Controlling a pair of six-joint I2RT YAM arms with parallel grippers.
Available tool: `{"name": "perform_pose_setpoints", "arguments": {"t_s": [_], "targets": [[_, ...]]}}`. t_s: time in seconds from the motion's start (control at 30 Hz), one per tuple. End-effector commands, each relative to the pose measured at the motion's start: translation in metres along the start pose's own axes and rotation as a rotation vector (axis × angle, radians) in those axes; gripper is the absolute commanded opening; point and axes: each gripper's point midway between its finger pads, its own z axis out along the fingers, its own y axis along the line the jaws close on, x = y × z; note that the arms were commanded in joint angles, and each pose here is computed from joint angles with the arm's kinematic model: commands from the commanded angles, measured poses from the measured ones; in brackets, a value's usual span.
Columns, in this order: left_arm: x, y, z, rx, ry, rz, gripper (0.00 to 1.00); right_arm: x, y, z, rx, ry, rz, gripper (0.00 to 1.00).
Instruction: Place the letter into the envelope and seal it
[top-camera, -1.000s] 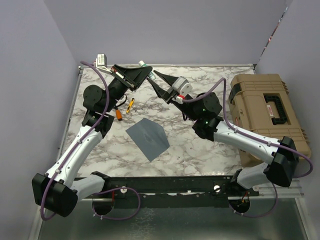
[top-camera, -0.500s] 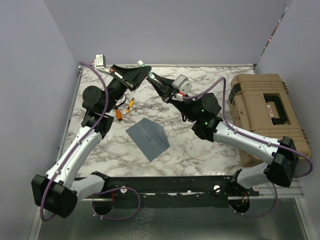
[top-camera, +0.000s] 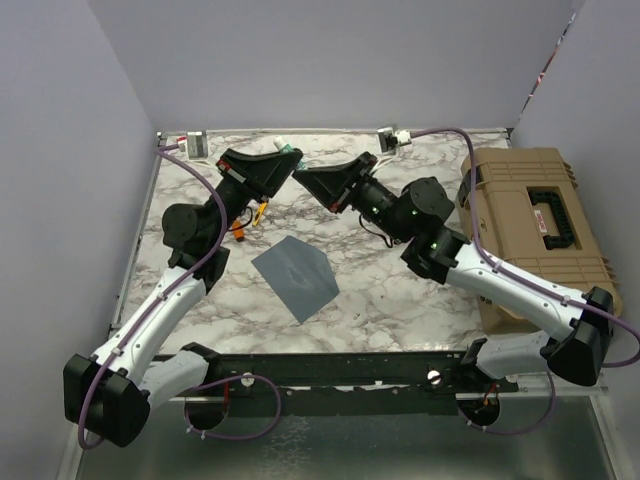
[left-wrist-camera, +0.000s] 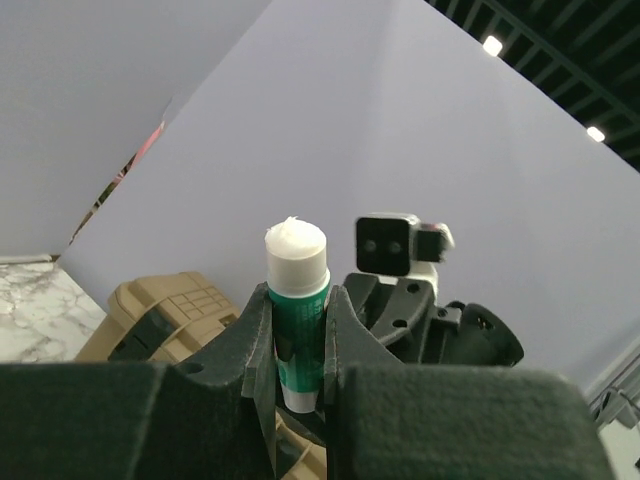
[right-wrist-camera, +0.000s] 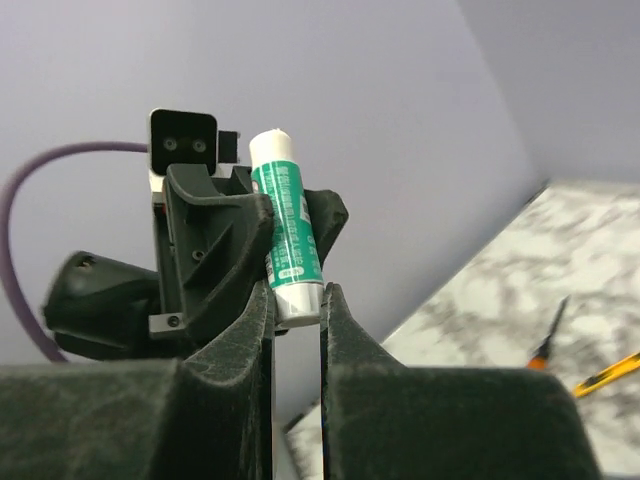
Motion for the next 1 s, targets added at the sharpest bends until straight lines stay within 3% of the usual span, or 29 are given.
{"name": "perform_pose_setpoints", "arguments": {"t_s": [0.0,0.23,0.4,0.43,0.47,0.5,0.6,0.77,0.87,0.97], "targets": [[-0.019,-0.045,-0.018,0.203,-0.102,0.280,0.00,-0.054,-0.008,-0.019,0.093,-0.154,0.481,0.00],[-0.024,-0.075,-0.027,0.307,-0.131,0.352,0.00,-0.066,-0.009,-0.039,-0.039,-0.268,0.941,0.01],[-0.027,-0.076,-0.028,0.302,-0.145,0.326,0.00,-0.074,0.000,-0.035,-0.124,-0.282,0.958,0.01],[-0.029,-0.074,-0.027,0.291,-0.151,0.308,0.00,-0.076,0.002,-0.035,-0.137,-0.288,0.910,0.03],[-0.030,-0.070,-0.025,0.269,-0.156,0.286,0.00,-0.077,0.004,-0.035,-0.141,-0.291,0.852,0.13],[-0.031,-0.065,-0.023,0.245,-0.161,0.261,0.00,-0.077,0.006,-0.035,-0.141,-0.291,0.770,0.33],[-0.035,-0.044,-0.017,0.143,-0.172,0.170,0.00,-0.076,0.004,-0.035,-0.099,-0.276,0.411,0.65],[-0.038,-0.021,-0.009,0.034,-0.181,0.043,0.00,-0.059,-0.001,-0.026,-0.091,-0.160,-0.147,0.74],[-0.036,-0.015,-0.001,0.005,-0.160,-0.040,0.00,-0.036,0.006,-0.023,-0.234,-0.078,-0.487,0.74],[-0.032,-0.013,0.005,0.001,-0.128,-0.108,0.00,-0.020,0.011,-0.023,-0.353,-0.060,-0.730,0.74]]}}
